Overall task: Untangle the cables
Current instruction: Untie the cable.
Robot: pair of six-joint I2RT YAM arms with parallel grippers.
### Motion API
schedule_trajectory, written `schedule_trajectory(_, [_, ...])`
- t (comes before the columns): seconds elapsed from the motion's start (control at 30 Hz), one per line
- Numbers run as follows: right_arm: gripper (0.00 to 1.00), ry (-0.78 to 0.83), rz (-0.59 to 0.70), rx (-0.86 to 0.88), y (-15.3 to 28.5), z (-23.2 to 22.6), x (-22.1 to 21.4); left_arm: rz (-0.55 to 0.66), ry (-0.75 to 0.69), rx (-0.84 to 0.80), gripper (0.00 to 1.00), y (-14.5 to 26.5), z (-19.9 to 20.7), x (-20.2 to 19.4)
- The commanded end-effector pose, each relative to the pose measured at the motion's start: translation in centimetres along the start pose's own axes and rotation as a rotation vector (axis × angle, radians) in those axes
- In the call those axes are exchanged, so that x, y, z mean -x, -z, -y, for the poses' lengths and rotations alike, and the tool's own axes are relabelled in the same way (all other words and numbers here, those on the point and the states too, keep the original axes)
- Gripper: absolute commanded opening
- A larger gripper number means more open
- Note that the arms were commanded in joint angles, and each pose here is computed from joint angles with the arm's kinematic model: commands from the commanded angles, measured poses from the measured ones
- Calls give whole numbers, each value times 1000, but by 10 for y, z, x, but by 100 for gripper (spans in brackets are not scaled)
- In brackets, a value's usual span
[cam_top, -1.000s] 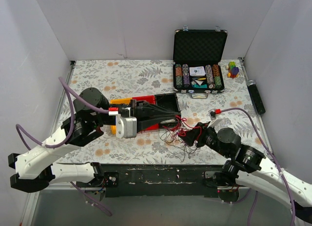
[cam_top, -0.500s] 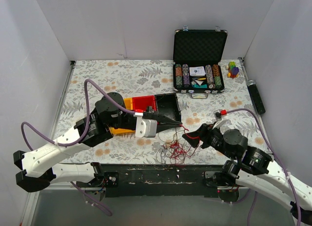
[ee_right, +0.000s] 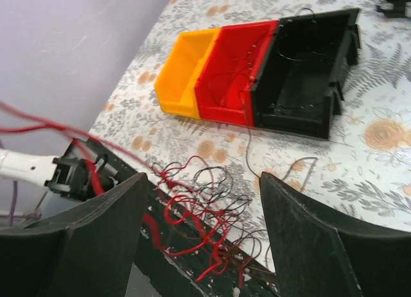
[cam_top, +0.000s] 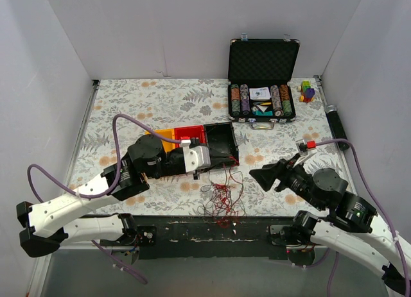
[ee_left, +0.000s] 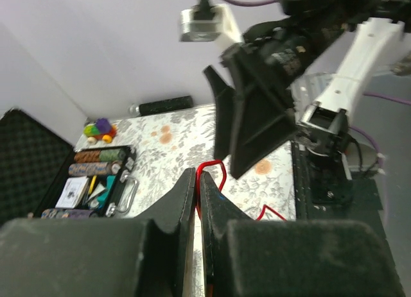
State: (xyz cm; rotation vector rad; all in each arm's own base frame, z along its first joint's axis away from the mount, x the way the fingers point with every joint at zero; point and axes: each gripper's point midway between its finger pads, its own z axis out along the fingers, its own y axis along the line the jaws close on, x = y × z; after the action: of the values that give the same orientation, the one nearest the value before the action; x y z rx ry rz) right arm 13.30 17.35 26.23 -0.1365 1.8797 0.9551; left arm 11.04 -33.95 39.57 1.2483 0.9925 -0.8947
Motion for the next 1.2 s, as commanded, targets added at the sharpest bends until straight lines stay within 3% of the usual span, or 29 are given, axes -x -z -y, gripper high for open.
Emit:
schedule_trajectory(0.0, [77, 79, 18, 203, 2, -35, 5, 27, 36, 224, 0, 7, -41, 8])
schedule_trajectory(0.47, [72, 202, -104, 199, -39, -40, -19, 36, 41, 216, 0, 7, -42, 13])
schedule_trajectory(0.53, [64, 193, -124, 170, -44, -32, -28, 36, 38, 213, 0, 7, -42, 13])
schedule_trajectory(0.63, [38, 172, -128, 121, -50, -20, -36, 42, 26, 188, 0, 7, -39, 18])
schedule_trajectory(0.73, [18, 154, -101, -66, -46, 11, -27, 4, -17, 148, 0, 12, -34, 13])
schedule_trajectory(0.87, [15, 141, -60, -273, -26, 45, -10, -83, -123, 67, 0, 25, -22, 1])
schedule_trajectory(1.03, [18, 119, -36, -451, -12, 73, -3, -239, -132, -43, 0, 44, -6, -17])
schedule_trajectory(1.17, [11, 85, 25, -602, 2, 91, 11, -364, -151, -171, 0, 66, 14, -35])
